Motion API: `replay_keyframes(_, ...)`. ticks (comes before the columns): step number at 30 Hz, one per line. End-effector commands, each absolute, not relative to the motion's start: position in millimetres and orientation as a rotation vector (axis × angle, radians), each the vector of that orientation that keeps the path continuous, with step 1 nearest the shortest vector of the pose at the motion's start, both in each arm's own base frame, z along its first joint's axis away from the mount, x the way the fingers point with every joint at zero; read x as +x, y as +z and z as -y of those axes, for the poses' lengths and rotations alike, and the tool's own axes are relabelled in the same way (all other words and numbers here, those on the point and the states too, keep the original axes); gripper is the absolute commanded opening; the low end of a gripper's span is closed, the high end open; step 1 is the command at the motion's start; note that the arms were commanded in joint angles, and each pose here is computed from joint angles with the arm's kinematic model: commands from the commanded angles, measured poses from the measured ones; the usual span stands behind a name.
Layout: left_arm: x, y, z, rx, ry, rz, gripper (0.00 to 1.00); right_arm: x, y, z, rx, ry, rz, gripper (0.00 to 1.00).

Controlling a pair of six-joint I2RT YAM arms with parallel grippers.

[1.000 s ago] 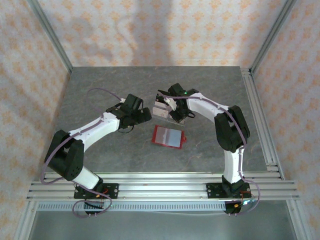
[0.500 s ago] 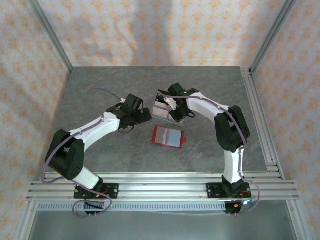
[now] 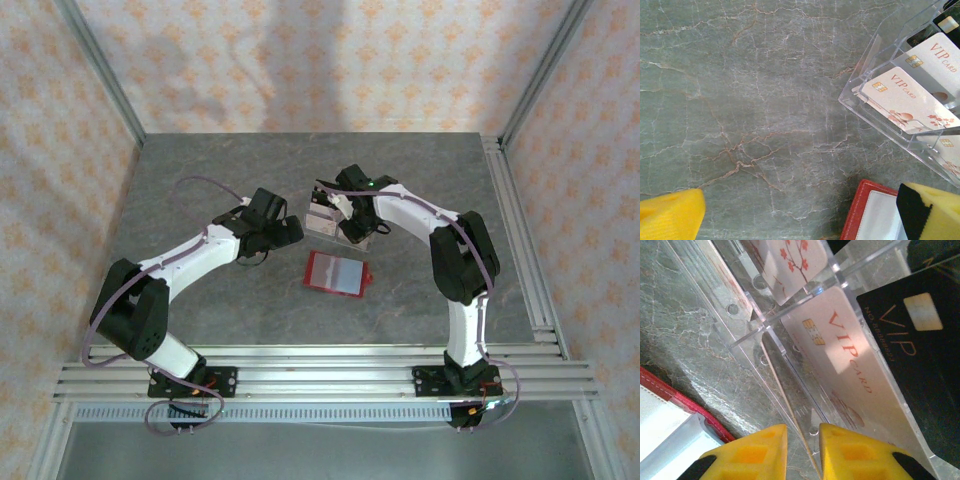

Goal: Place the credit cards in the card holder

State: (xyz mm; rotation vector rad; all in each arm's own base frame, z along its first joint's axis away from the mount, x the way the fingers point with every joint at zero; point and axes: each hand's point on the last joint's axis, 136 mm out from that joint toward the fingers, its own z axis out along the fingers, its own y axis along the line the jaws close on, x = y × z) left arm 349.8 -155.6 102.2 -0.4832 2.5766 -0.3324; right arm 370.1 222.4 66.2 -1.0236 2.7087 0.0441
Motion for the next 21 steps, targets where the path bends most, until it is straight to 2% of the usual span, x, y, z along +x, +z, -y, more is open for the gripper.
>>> replay_keyframes(1,355,104,159,-0.498,-0.355,-2.561,1.0,373,80,-218,-1.022,-0.001,-2.691,0.21)
replay_keyframes(16,357,106,163,-0.479,-0.363,-2.57,1.0,374,94,-225,-1.069,0.035,-2.654,0.0)
replay_keyframes(21,358,108,165,-0.471,-0.374,-2.569,1.0,374,104,-230,-1.103,0.049,-2.64,0.0)
